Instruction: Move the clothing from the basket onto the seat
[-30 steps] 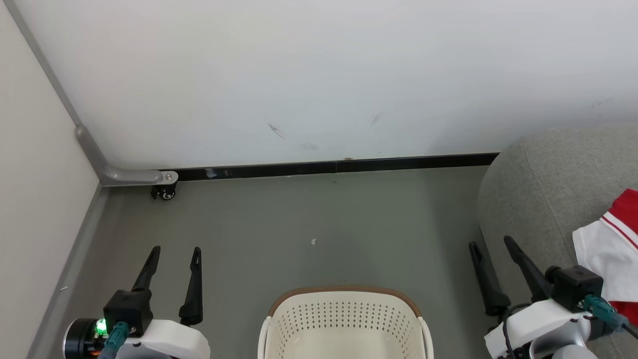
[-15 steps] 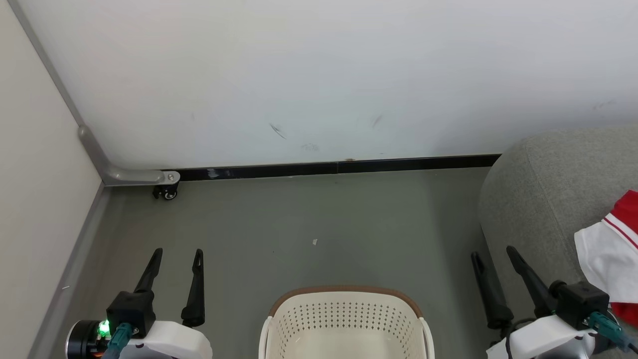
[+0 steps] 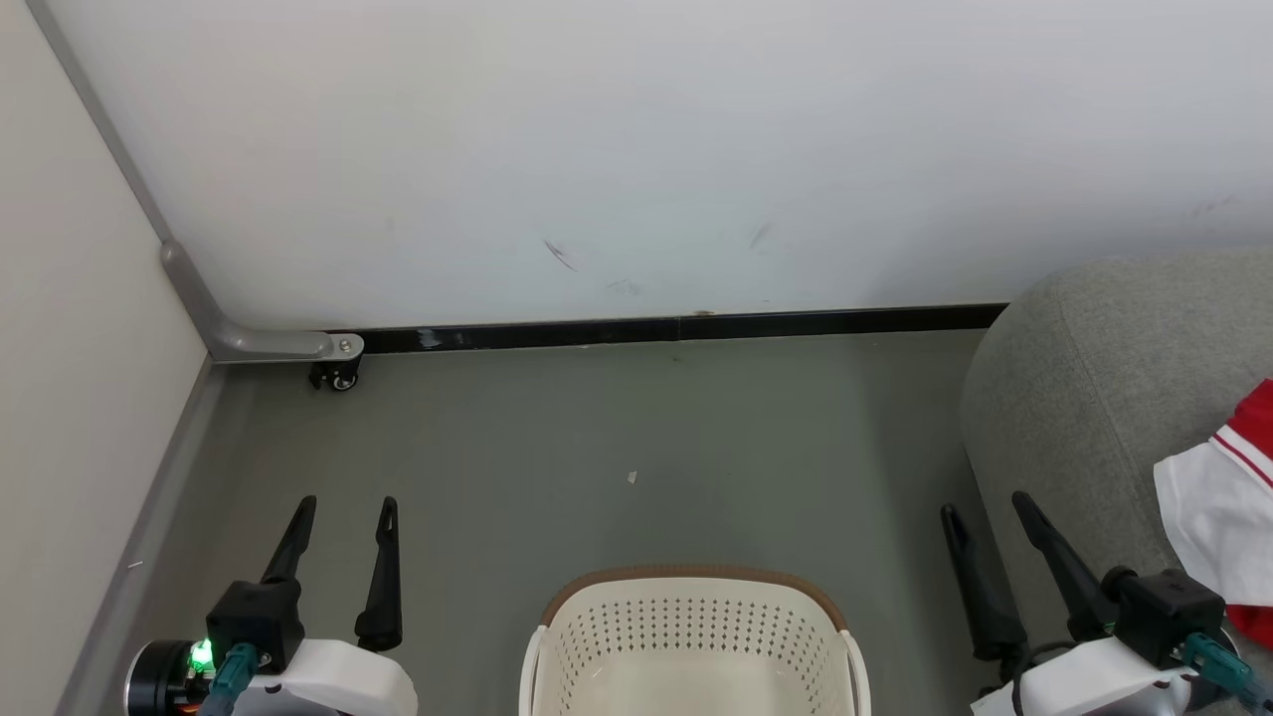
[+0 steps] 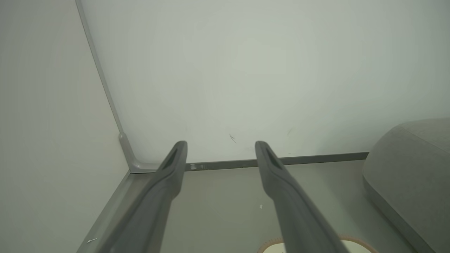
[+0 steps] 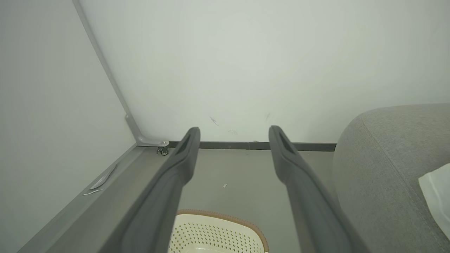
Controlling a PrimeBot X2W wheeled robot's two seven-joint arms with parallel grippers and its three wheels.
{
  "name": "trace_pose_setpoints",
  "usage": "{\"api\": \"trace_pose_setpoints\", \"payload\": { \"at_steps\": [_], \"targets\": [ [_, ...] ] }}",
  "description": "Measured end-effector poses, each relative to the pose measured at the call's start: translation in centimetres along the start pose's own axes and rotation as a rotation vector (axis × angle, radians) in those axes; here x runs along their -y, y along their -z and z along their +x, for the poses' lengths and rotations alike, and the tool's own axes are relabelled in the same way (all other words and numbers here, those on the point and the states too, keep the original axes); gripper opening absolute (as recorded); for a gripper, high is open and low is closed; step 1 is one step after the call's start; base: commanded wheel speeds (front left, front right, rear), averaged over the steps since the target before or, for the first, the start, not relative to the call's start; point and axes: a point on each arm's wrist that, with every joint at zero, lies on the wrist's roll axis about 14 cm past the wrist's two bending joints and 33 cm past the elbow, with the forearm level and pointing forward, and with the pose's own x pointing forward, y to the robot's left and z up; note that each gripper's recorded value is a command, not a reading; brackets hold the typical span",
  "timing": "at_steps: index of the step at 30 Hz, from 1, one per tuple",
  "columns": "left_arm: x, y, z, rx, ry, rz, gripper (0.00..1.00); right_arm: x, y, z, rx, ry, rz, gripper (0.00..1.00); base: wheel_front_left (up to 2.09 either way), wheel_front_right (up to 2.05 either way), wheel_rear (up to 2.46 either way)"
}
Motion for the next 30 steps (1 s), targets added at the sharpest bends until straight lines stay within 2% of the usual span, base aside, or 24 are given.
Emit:
{"api": "trace_pose_setpoints", "payload": {
  "at_steps": [30],
  "targets": [
    [-0.79, 0.05, 0.22, -0.001, -0.026, 0.001, 1.00, -0.12, -0.64, 0.06, 0.017, 0.001, 0.035, 1.00, 0.00, 0.00, 0.00]
  ]
}}
